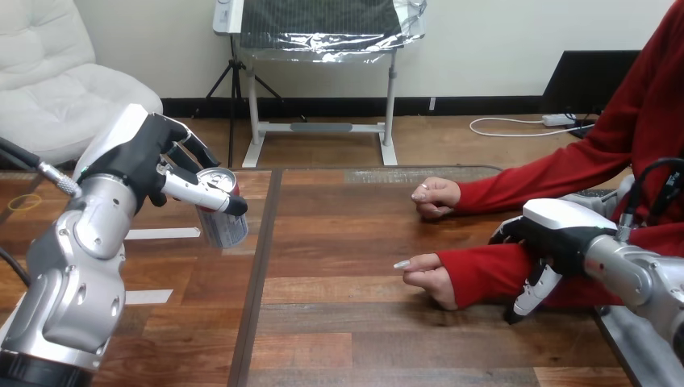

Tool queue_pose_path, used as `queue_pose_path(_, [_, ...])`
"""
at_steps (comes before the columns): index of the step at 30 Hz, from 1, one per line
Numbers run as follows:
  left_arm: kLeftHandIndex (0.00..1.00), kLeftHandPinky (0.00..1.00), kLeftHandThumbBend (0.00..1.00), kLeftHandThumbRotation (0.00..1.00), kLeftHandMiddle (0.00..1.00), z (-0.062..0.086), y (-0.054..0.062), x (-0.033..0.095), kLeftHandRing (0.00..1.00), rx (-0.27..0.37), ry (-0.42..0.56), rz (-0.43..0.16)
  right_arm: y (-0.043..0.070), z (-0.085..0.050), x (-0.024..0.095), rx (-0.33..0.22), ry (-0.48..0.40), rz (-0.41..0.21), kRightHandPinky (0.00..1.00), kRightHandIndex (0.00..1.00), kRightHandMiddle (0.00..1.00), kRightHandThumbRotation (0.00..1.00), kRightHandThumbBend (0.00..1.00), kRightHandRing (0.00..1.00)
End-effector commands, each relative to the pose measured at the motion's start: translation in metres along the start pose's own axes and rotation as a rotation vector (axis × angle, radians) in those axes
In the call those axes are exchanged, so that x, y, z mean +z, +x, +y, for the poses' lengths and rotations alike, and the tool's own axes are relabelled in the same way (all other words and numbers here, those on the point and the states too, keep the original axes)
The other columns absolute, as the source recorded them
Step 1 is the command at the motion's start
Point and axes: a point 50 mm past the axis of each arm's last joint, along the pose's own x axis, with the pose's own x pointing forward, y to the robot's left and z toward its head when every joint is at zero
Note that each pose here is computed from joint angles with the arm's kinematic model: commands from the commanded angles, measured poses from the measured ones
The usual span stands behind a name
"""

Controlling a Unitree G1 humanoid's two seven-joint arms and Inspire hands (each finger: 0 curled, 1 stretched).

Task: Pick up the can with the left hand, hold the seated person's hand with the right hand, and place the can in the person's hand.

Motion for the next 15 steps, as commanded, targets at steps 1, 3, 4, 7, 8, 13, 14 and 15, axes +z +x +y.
queue_pose_path(1, [0.42,0.23,0.79,0.00,0.39,0.0254,-0.0049,0.0206,0.32,0.097,0.013,-0.094,0.0067,-0.0251,0.0172,-0.062,-0.061,-0.034,0.55,0.74,0.74,0.07,0.99,0.68])
queue_pose_path(3, [0.42,0.24,0.79,0.00,0.40,0.0253,-0.0050,0.0206,0.33,0.097,0.013,-0.093,0.0069,-0.0246,0.0175,-0.062,-0.064,-0.036,0.56,0.73,0.72,0.07,0.97,0.66])
queue_pose_path(4, [0.42,0.24,0.79,0.00,0.40,0.0253,-0.0050,0.0206,0.33,0.096,0.013,-0.092,0.0066,-0.0237,0.0176,-0.069,-0.060,-0.043,0.56,0.72,0.71,0.07,0.96,0.66])
queue_pose_path(7, [0.42,0.24,0.79,0.00,0.40,0.0252,-0.0051,0.0206,0.33,0.096,0.012,-0.093,0.0062,-0.0222,0.0177,-0.081,-0.048,-0.055,0.54,0.70,0.68,0.05,0.95,0.62])
queue_pose_path(8, [0.42,0.24,0.78,0.00,0.40,0.0251,-0.0051,0.0206,0.33,0.095,0.010,-0.093,0.0062,-0.0219,0.0178,-0.082,-0.045,-0.056,0.52,0.68,0.66,0.05,0.94,0.60])
queue_pose_path(13, [0.42,0.25,0.78,0.00,0.40,0.0247,-0.0050,0.0204,0.33,0.093,0.007,-0.097,0.0063,-0.0210,0.0185,-0.090,-0.025,-0.064,0.44,0.62,0.59,0.03,0.90,0.52])
queue_pose_path(14, [0.42,0.25,0.78,0.00,0.40,0.0247,-0.0049,0.0203,0.33,0.093,0.008,-0.097,0.0063,-0.0208,0.0187,-0.092,-0.019,-0.066,0.42,0.61,0.58,0.02,0.89,0.50])
queue_pose_path(15, [0.42,0.25,0.78,0.00,0.40,0.0246,-0.0049,0.0203,0.33,0.093,0.008,-0.098,0.0063,-0.0208,0.0189,-0.094,-0.015,-0.067,0.40,0.60,0.56,0.02,0.89,0.48])
